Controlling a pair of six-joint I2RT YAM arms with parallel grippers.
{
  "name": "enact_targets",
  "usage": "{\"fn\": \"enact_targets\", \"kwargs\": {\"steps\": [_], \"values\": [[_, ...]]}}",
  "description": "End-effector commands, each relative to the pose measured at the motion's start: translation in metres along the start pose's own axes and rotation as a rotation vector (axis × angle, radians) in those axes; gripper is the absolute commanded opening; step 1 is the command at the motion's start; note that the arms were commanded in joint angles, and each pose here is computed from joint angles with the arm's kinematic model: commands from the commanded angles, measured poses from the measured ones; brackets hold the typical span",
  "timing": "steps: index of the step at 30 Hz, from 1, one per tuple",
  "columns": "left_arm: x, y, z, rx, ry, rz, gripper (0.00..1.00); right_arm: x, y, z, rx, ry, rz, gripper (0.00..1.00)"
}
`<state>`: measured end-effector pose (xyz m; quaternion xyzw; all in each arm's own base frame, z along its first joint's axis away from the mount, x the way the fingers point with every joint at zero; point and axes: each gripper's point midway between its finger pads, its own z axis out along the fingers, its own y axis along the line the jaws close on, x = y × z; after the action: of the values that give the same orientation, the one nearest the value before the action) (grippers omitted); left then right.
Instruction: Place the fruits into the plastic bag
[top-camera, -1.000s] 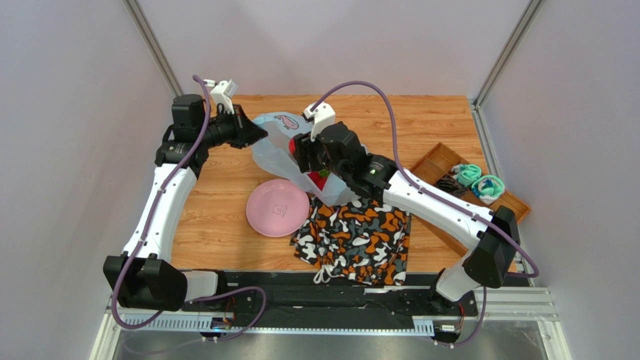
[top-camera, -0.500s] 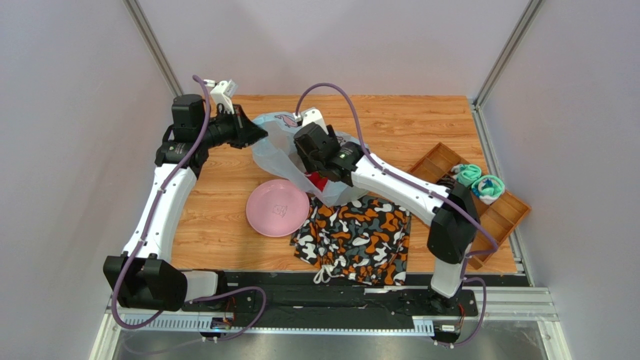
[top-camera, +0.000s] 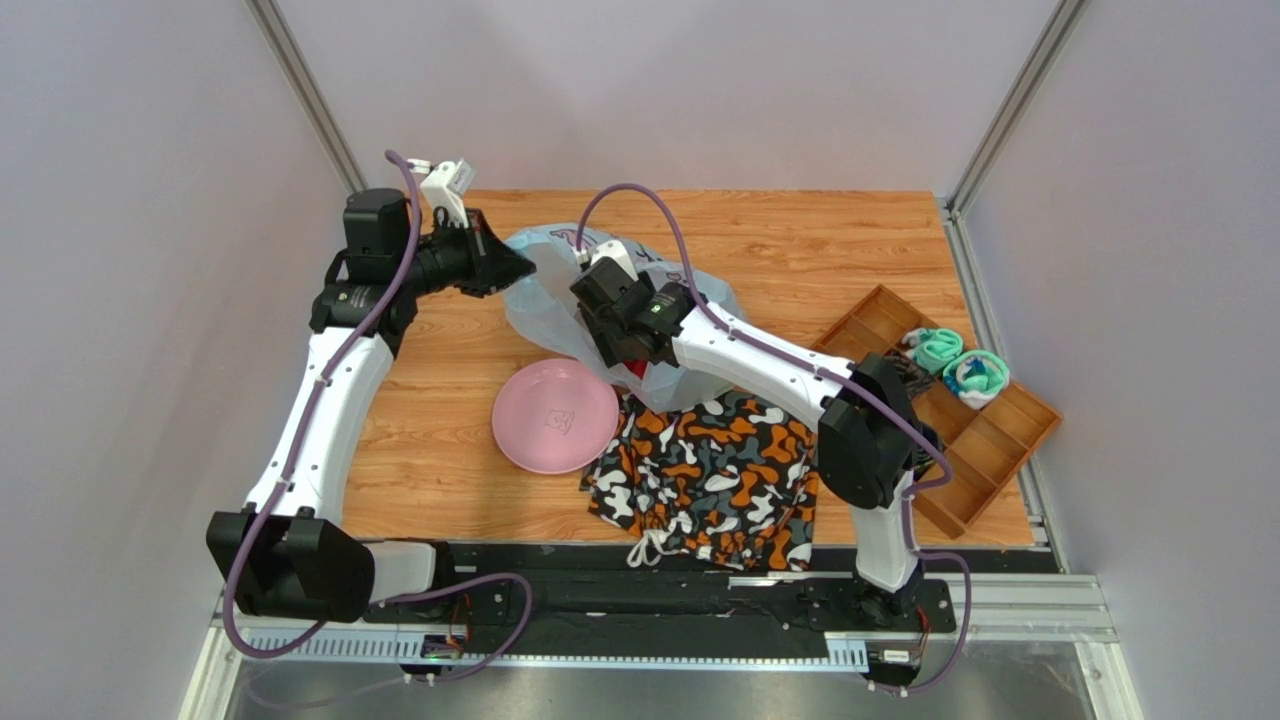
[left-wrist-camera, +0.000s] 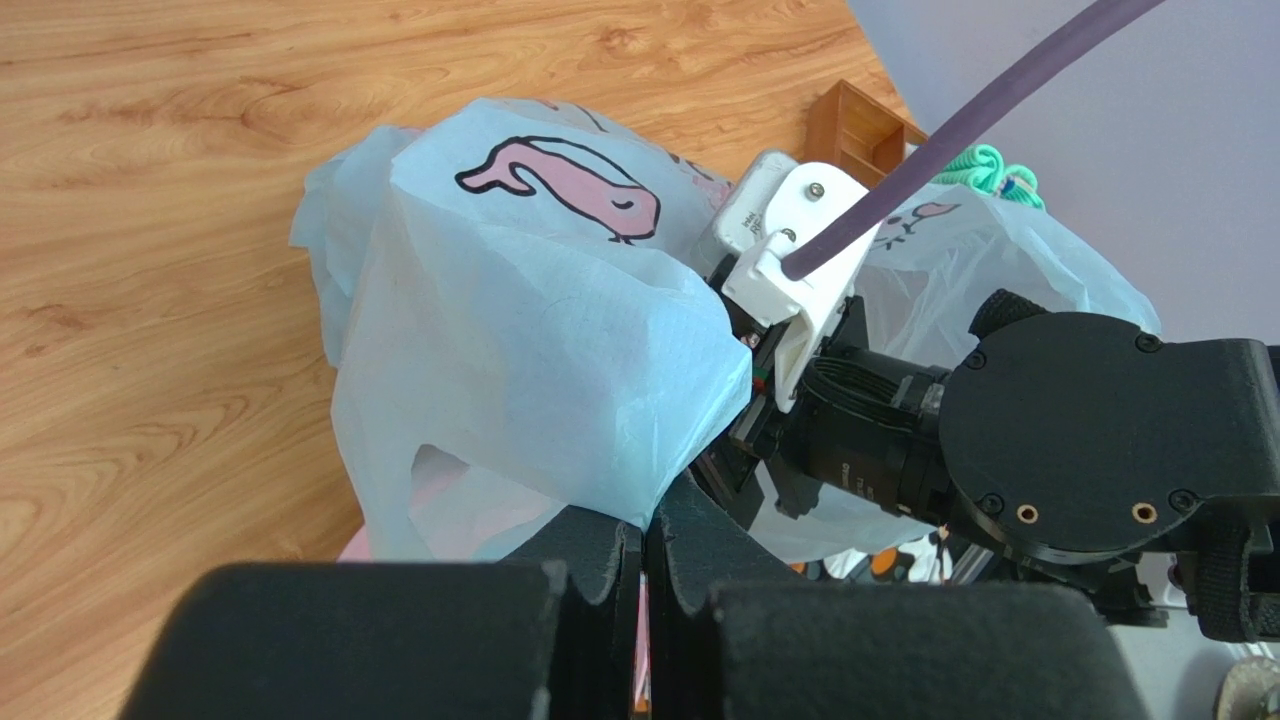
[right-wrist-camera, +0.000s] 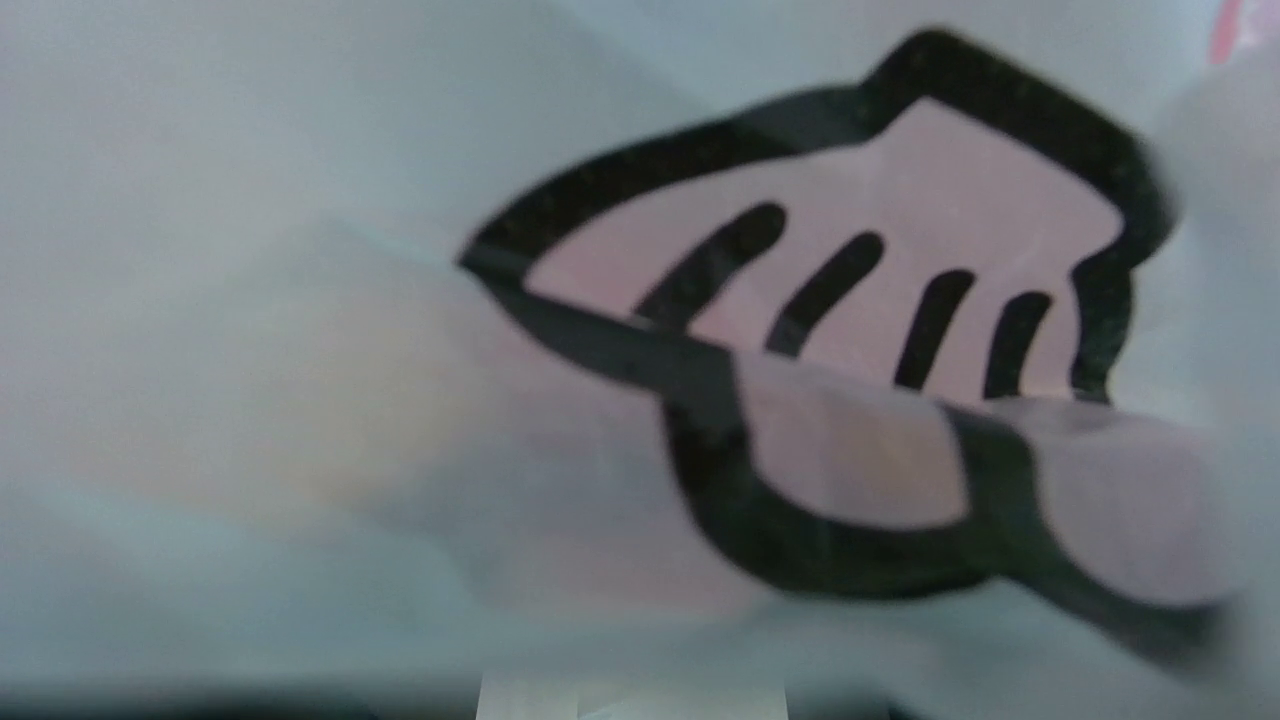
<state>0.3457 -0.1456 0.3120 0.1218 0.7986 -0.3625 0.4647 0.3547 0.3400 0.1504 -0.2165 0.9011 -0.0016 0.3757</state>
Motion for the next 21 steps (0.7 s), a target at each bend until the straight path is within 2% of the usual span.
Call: {"fn": "enact_targets", "kwargs": {"steps": [1,2,5,13,17,21], "values": [[-0.010,-0.013,-0.007,0.034,-0.039,0.029,0.00,-0.010,0.002,-0.005,-0.056,-0.001,0.071,0.58],[-0.009,-0.013,-0.006,0.034,-0.038,0.028,0.00,-0.010,0.001,-0.005,-0.056,0.001,0.073,0.65],[-0.010,-0.014,-0.007,0.036,-0.040,0.030,0.00,-0.014,0.001,-0.008,-0.064,-0.008,0.078,0.74],[-0.009,-0.013,-0.006,0.036,-0.039,0.029,0.00,-0.032,0.002,-0.020,-0.106,-0.054,0.089,0.81],[-0.009,-0.013,-0.007,0.034,-0.040,0.029,0.00,-0.066,0.019,-0.051,-0.257,-0.169,0.051,0.81],[-0.009,-0.012,-0.007,0.028,-0.039,0.030,0.00,-0.112,0.038,-0.122,-0.453,-0.372,0.062,0.80]]}}
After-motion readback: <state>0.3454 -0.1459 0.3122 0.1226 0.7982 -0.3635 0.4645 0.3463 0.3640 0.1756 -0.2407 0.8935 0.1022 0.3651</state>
